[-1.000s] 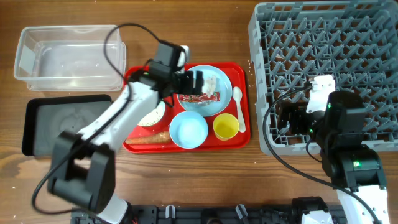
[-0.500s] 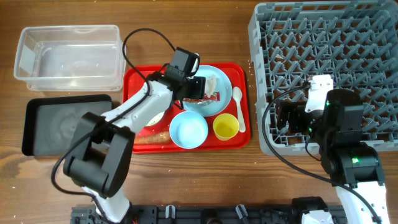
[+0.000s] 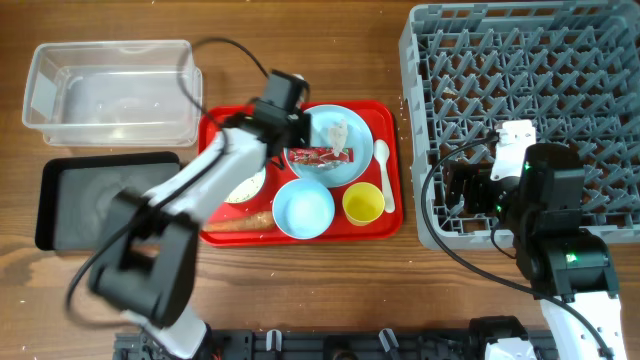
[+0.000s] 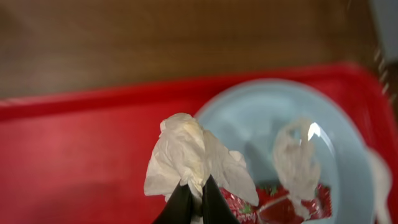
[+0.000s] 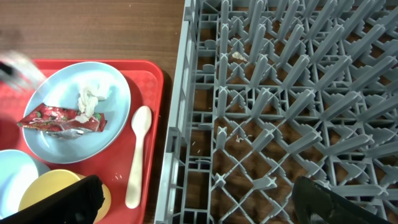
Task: Sort waste into correct bins and load items into the dishwasher rack
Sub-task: 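Carry the tissue with the left gripper and drop it into the clear bin, then return the left gripper to the plate and grasp the second tissue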
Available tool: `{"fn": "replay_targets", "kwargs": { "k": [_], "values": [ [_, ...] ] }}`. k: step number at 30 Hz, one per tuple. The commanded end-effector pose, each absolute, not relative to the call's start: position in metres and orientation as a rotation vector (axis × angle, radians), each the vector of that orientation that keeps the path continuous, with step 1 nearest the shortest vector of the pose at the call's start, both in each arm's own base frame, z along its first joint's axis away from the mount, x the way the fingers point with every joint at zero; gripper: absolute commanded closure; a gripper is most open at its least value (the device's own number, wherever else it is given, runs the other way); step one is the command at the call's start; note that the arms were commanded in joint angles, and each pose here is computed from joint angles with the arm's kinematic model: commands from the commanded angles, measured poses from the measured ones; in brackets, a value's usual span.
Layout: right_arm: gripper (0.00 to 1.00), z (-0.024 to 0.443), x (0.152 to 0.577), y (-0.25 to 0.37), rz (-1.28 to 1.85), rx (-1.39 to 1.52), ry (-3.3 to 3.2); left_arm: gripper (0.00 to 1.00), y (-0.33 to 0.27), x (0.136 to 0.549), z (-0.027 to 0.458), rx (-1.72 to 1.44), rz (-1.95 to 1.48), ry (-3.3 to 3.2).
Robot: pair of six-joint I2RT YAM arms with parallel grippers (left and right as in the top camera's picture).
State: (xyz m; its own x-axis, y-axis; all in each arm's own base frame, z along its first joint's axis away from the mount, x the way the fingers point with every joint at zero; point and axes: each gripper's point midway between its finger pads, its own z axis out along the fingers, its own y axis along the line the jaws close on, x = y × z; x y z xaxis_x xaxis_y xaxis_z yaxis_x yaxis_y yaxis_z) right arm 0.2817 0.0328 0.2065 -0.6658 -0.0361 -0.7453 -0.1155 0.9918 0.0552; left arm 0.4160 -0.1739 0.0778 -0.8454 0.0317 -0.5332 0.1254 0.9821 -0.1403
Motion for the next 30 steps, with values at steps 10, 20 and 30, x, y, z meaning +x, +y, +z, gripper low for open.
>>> {"fn": "replay_targets", "kwargs": {
  "k": [10,20,30],
  "values": [
    [0.0,0.215,0.285,0.034,0.138,-0.093,2.28,0.88,0.077,0.452,0.19,-0.553,0.049,2.202],
    [0.0,0.215,0.285,0.034,0.138,-0.093,2.28,0.25,0.11,0.469,0.19,-0.603,0.066,2.118],
    [0.0,0.215,0.285,0.034,0.138,-0.093,2.281,0.23,-0.099,0.452,0.173,-0.092,-0.441,2.339]
  ]
}}
